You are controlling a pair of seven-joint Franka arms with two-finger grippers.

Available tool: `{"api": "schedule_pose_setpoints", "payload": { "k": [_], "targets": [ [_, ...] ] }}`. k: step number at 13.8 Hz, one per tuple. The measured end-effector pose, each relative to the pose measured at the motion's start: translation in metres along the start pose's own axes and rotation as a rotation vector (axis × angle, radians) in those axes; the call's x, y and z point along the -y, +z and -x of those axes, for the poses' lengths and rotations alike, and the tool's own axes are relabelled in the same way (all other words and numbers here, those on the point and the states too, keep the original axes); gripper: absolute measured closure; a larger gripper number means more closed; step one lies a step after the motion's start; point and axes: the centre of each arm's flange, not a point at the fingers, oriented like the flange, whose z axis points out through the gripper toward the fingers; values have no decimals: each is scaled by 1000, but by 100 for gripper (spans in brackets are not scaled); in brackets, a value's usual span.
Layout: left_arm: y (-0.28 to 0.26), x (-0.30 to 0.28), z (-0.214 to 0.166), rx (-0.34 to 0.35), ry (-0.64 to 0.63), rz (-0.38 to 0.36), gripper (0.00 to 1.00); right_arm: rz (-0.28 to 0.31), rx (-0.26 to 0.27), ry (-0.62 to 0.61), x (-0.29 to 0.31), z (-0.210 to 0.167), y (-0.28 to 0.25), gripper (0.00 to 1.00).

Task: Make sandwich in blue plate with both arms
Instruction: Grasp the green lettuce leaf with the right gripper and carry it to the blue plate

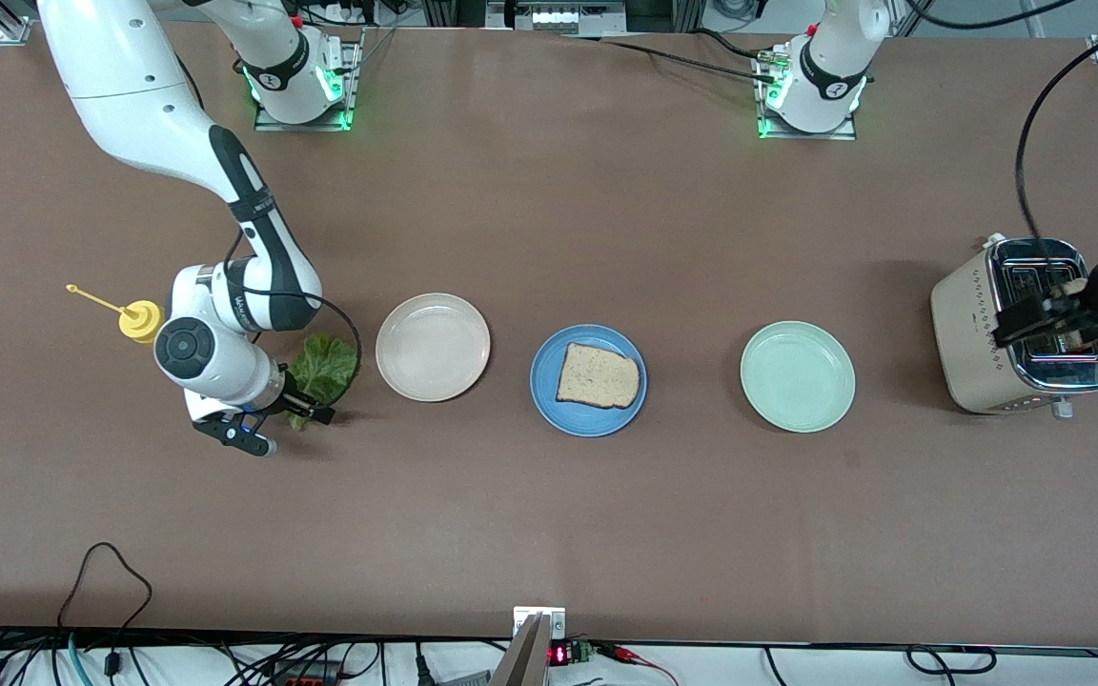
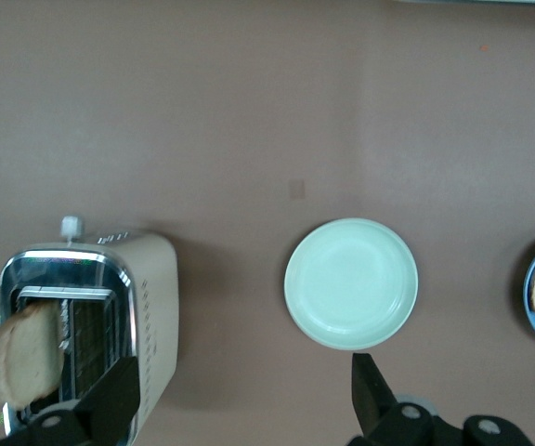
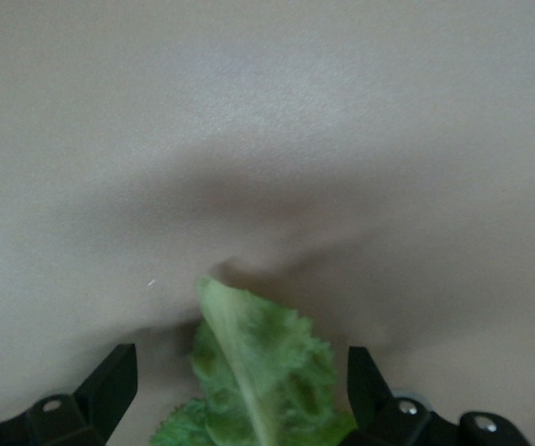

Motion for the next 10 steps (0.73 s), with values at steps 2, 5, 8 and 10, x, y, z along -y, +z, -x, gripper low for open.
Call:
{"api": "schedule_pose_setpoints", "payload": {
  "k": [2,5,8,10],
  "targets": [
    [-2,0,19,10,2,-3,0,0,-1,1,0,0,0,20],
    [-5,-3,34,5,6,-7,0,2,-3,-8,-2,-2,0,52],
    [-8,4,39,-5,-5,-8,0,3,-6,-109,-3,-3,-3,85],
    [-9,8,40,-6,-12,-8,0,7,-2,-161,-9,-8,-14,95]
  ]
}}
